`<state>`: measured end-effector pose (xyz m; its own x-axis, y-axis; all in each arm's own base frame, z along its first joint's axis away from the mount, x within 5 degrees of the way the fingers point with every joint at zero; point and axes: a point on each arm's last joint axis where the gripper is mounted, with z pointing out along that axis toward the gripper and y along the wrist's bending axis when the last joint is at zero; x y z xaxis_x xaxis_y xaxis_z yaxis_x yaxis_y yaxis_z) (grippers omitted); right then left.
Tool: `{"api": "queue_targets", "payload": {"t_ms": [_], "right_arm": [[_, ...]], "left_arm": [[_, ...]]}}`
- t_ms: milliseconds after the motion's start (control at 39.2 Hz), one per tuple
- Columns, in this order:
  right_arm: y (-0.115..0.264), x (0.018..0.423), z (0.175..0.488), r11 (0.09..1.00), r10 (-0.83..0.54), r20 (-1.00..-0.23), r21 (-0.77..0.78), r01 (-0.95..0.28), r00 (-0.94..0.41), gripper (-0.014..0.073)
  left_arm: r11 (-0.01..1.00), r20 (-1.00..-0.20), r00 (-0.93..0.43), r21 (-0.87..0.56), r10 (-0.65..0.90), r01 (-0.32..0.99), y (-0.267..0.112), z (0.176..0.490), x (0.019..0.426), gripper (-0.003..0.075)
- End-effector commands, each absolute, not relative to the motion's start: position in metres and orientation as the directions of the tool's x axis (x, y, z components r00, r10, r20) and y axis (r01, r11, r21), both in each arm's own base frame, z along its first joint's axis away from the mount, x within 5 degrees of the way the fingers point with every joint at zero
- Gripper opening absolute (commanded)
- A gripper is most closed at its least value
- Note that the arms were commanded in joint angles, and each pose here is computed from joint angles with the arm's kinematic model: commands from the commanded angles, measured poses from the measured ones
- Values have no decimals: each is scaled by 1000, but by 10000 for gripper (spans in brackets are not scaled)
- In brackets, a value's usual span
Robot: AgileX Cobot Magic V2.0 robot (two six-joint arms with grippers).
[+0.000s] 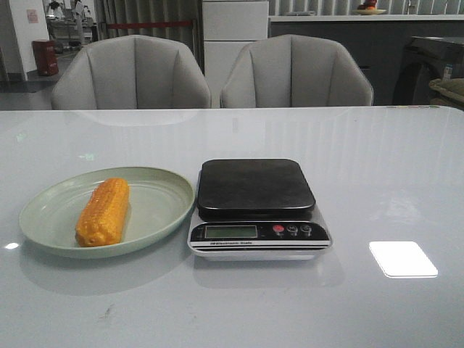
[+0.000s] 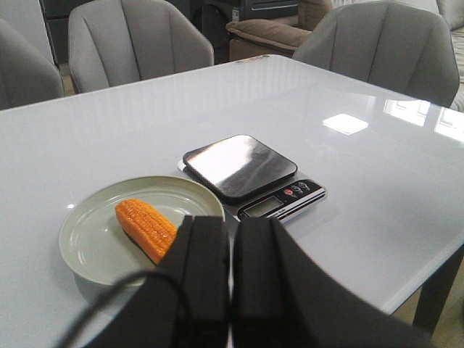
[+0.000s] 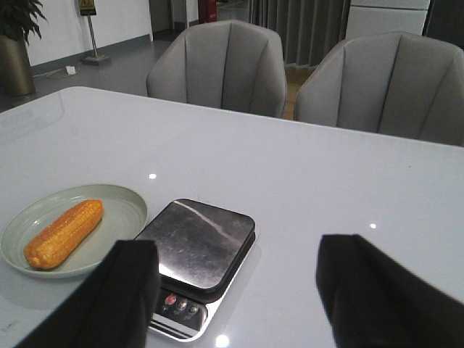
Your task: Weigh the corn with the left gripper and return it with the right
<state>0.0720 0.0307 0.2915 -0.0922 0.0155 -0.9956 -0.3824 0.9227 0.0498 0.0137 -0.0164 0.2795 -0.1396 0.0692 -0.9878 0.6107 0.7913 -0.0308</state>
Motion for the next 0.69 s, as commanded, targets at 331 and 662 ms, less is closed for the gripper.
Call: {"api": "queue_targets", "payload": {"t_ms": [331, 662], "right_arm": [[28, 69, 286, 928, 47, -999, 44, -369, -2, 431], [28, 69, 286, 928, 45, -999, 45, -370, -9, 179]], "left_arm": [[791, -999, -49, -33, -3, 611, -13, 294, 9, 125], [791, -999, -49, -33, -3, 611, -13, 294, 9, 125]]}}
